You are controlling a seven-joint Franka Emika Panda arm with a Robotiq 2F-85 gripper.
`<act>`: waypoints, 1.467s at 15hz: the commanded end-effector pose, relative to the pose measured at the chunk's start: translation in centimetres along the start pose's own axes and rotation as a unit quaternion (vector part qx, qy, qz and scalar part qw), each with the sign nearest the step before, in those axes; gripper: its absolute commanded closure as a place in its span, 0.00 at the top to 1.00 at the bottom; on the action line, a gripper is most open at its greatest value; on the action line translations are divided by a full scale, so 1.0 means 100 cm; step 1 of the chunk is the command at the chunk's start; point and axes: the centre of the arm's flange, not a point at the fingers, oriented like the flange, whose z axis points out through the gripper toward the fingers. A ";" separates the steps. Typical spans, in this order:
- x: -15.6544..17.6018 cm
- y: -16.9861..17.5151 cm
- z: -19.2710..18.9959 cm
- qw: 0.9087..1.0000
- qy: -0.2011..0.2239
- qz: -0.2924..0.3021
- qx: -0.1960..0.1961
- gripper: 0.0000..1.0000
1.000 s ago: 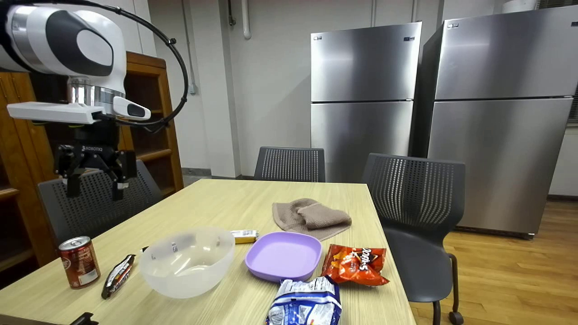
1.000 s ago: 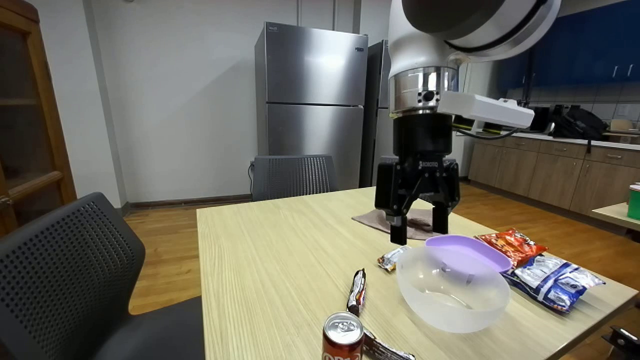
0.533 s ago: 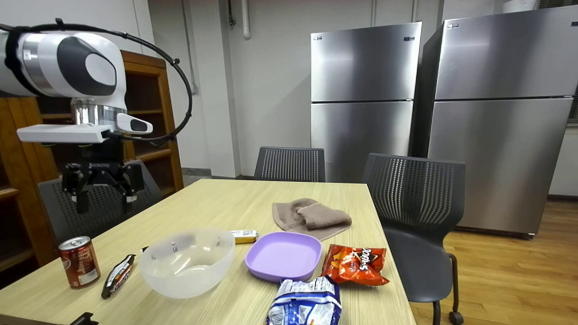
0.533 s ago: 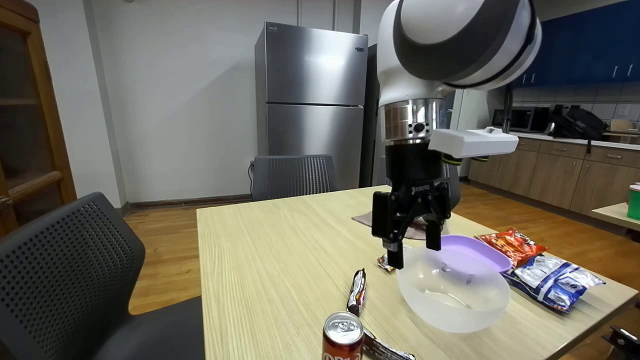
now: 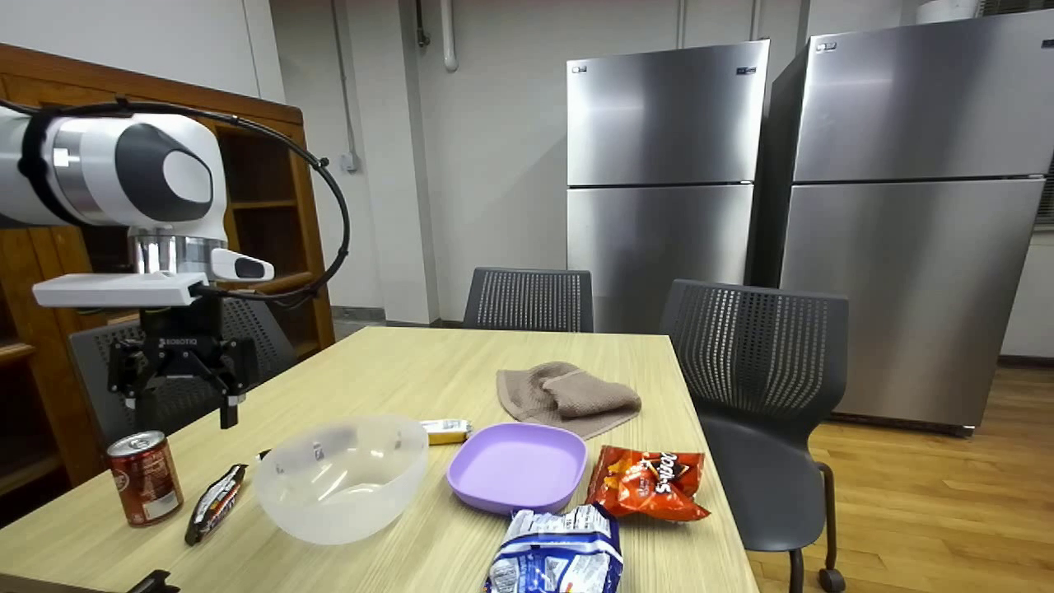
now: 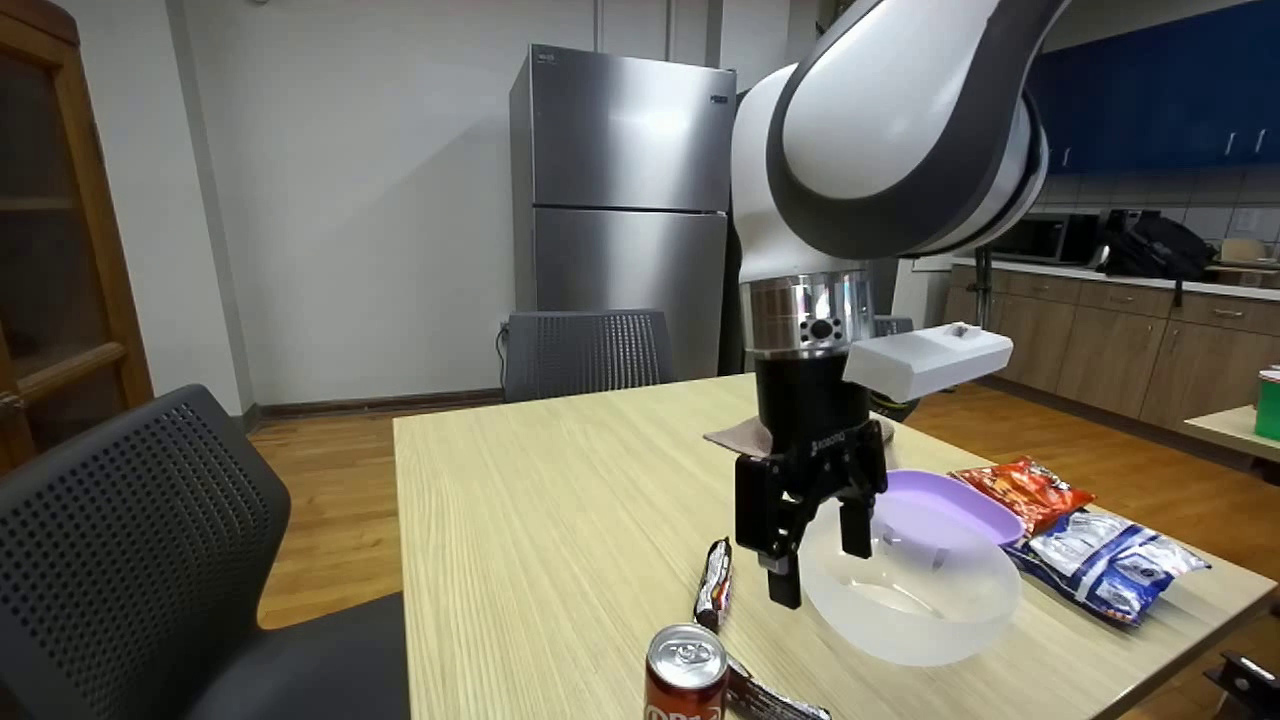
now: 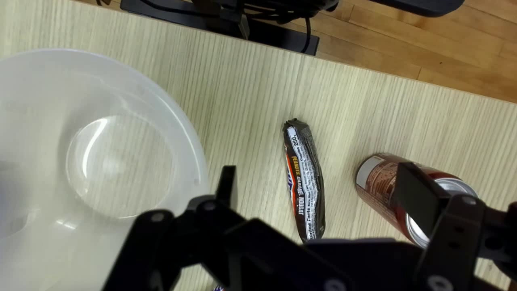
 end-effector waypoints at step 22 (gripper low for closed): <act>0.018 -0.013 0.074 1.000 0.016 0.002 -0.021 1.00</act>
